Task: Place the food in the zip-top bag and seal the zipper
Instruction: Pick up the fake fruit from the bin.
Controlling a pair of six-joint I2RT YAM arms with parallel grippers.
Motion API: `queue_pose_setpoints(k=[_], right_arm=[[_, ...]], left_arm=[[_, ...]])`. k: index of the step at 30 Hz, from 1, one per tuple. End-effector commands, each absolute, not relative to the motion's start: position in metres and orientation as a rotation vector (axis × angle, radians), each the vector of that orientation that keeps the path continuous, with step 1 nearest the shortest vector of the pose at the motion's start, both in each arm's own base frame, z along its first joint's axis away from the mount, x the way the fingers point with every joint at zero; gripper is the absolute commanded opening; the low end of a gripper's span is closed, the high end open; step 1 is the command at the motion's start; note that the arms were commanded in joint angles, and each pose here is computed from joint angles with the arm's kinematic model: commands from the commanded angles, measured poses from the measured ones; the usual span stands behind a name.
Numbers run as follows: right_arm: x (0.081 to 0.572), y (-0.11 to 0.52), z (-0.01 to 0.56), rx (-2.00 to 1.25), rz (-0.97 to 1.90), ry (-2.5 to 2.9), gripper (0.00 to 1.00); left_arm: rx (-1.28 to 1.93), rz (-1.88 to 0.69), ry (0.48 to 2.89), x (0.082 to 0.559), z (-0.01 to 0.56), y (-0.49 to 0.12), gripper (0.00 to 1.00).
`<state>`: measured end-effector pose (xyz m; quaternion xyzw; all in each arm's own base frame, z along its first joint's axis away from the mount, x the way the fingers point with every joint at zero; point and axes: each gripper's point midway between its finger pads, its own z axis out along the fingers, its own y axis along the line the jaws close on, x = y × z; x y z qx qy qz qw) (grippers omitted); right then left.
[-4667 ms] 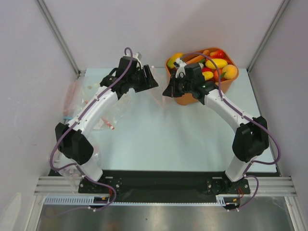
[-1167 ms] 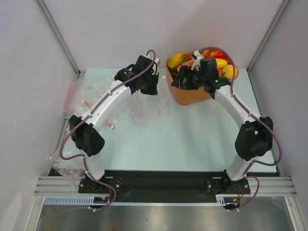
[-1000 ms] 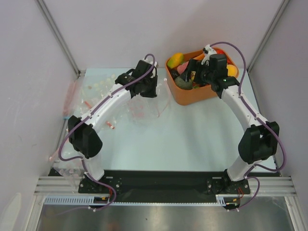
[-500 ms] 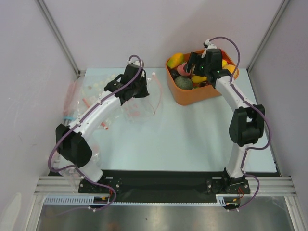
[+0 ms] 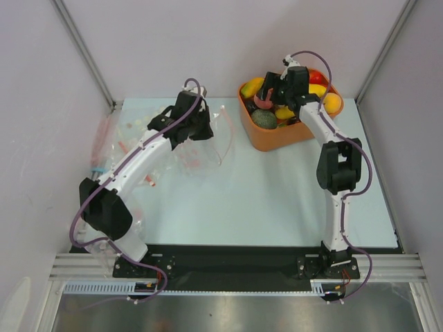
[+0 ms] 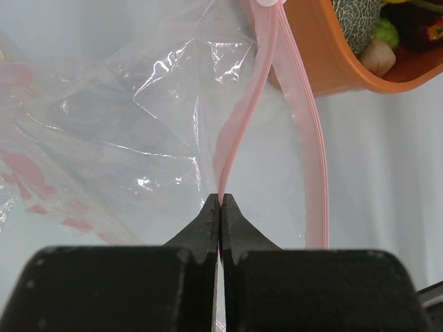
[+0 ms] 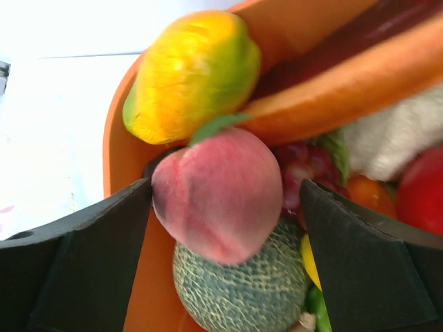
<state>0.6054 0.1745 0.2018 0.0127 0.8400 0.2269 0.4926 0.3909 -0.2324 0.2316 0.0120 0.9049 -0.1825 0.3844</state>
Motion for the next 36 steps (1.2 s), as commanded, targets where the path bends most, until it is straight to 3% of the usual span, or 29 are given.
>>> queue_pose_setpoints(k=[1,11,18,27,36], right_arm=[[0.612,0.192,0.223,0.008,0.586,1.996,0.87],[0.592,0.203,0.224,0.007,0.649,2.069,0.56],[0.569,0.190,0.261,0.005,0.667,2.002,0.57],[0.503,0.200,0.313,-0.106,0.799,1.935,0.54],[0.421,0.260,0.352,-0.322,1.036,1.839,0.53]], left_arm=[[0.084,-0.474,2.255,0.392,0.258,-0.232,0.00],[0.136,-0.471,2.263,0.398,0.259,-0.236,0.00],[0.167,-0.534,2.295,0.393,0.250,-0.247,0.00],[0.150,-0.580,2.302,0.396,0.250,-0.256,0.00],[0.104,-0.657,2.303,0.404,0.267,-0.271,0.00]])
